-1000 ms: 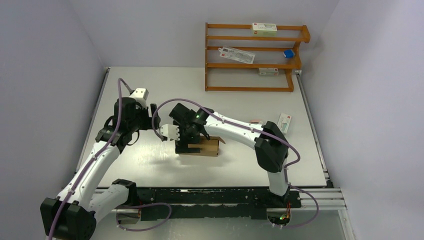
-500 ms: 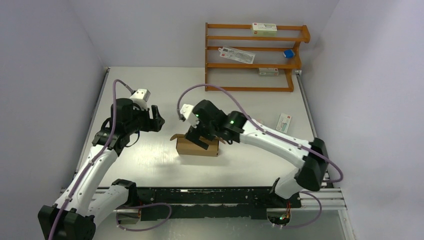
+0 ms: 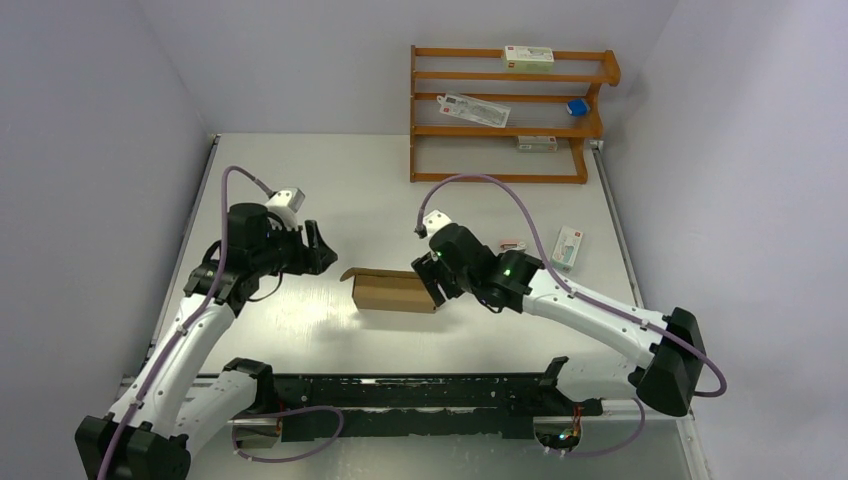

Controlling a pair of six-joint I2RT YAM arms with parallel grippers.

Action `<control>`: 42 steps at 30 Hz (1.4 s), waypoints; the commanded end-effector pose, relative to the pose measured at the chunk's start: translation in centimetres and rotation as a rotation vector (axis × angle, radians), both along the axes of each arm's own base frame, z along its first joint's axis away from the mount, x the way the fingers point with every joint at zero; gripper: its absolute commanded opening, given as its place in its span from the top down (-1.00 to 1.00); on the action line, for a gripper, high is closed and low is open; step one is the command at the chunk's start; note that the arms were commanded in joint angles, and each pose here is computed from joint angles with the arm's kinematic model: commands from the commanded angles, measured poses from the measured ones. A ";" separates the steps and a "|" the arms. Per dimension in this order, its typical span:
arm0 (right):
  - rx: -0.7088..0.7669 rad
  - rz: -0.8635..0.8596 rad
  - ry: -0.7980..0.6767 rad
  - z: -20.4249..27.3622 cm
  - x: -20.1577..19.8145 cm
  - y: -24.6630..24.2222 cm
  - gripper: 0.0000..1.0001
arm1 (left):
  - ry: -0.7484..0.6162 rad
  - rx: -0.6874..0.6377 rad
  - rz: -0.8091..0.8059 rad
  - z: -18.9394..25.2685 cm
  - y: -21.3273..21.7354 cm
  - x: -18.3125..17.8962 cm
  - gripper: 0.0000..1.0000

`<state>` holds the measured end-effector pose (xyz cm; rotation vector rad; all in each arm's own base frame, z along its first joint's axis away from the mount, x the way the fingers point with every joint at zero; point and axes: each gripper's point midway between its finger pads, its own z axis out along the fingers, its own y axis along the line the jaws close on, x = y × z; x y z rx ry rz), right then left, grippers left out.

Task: Fold the paper box

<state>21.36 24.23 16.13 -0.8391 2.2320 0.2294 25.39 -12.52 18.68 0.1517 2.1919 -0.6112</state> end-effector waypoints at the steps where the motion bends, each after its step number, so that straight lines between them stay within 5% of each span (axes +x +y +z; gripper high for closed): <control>1: 0.068 -0.059 -0.005 -0.2 0.5 0.4 -0.35 | 0.060 -0.050 -0.054 -1.1 -1.4 -1.0 -0.33; 26: 0.034 -0.066 0.015 -2.7 1.5 -0.2 0.60 | 0.091 0.153 -0.126 -3.8 -4.5 -1.2 -0.09; 42: 0.036 -0.059 0.039 -3.3 1.1 -0.1 0.76 | 0.129 0.157 -0.158 -5.1 -5.3 -1.0 0.23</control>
